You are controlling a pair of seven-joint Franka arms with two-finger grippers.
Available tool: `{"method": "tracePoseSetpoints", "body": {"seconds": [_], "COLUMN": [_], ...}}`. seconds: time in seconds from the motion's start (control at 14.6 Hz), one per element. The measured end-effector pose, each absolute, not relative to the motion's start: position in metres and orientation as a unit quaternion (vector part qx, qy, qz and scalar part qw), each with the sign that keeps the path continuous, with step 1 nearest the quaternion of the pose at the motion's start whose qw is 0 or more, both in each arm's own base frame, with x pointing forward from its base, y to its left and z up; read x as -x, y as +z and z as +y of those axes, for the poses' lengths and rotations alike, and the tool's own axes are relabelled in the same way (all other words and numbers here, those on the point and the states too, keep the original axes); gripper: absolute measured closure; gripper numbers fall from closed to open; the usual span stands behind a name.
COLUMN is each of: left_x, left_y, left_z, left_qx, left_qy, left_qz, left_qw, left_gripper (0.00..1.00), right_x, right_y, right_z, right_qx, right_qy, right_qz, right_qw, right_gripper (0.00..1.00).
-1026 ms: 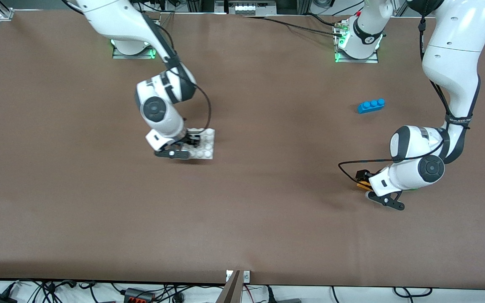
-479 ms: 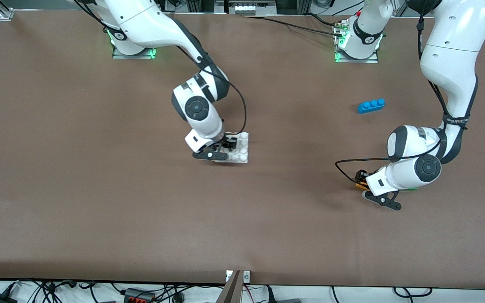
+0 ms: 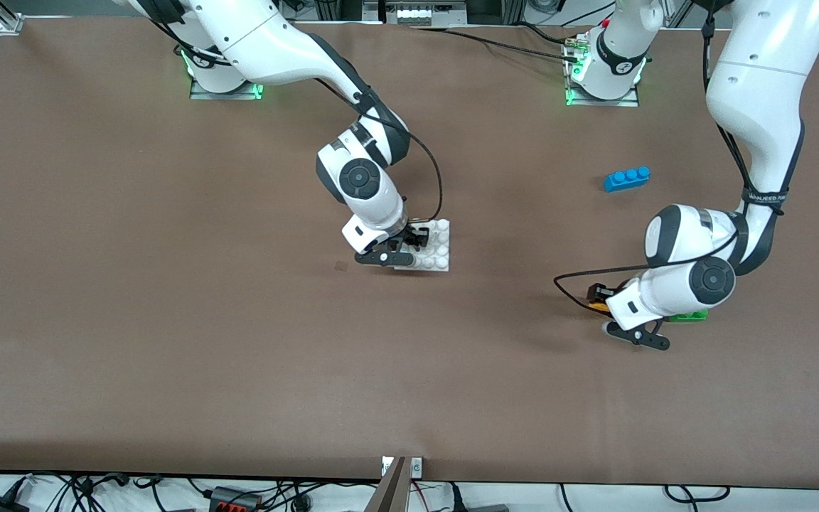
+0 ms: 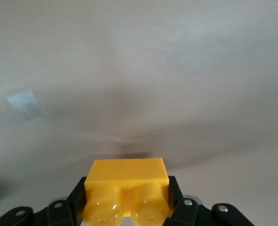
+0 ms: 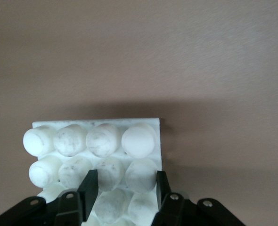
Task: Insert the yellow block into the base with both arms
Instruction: 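Slide the white base with the right gripper toward the table middle, then release the base and withdraw the right gripper while the left gripper carries the block, then carry the yellow block with the left gripper over the white base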
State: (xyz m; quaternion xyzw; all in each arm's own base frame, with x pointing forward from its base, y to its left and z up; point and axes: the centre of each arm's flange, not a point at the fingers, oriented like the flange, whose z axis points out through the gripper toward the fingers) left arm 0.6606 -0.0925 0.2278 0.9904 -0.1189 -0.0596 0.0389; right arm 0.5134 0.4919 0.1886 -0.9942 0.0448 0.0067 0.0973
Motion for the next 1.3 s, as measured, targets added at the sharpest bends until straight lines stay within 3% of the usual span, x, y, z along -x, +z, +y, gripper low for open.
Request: {"method": "tracePoseSetpoints", "body": {"seconds": [0.07,0.14,0.41,0.68,0.96,1.09,1.3], "left_x": [-0.658,-0.655,-0.643,-0.636,-0.615,-0.598,-0.565], "left_y": [0.239,0.249,0.264,0.266,0.272,0.275,0.274], "left_z": [-0.108,-0.125,-0.178,-0.199,-0.259,-0.304,-0.369], "left_qx": [-0.991,-0.992,-0.995,-0.996,-0.994,-0.994,-0.996], "left_qy": [-0.062,-0.063,-0.066,-0.07,-0.078,-0.073,-0.046], "left_qz": [-0.109,-0.096,-0.044,-0.009,0.045,0.054,0.058], "left_qw": [0.041,0.045,0.056,0.058,0.062,0.062,0.043], "left_gripper": [0.31,0.31,0.31,0.31,0.31,0.31,0.31], "right_x": [-0.514,-0.515,-0.536,-0.588,-0.636,-0.636,-0.61], "right_y": [0.188,0.185,0.222,0.341,0.438,0.478,0.538], "right_z": [0.493,0.492,0.478,0.388,0.238,0.168,0.1], "right_qx": [0.994,0.994,0.995,0.995,0.998,0.998,0.997], "right_qy": [0.009,0.015,0.046,0.062,0.035,0.045,0.063], "right_qz": [0.046,0.048,0.057,0.051,-0.011,-0.026,-0.04], "right_qw": [0.097,0.093,0.068,0.054,0.054,0.046,0.01], "right_gripper": [0.42,0.35,0.0,0.0,0.0,0.0,0.0]}}
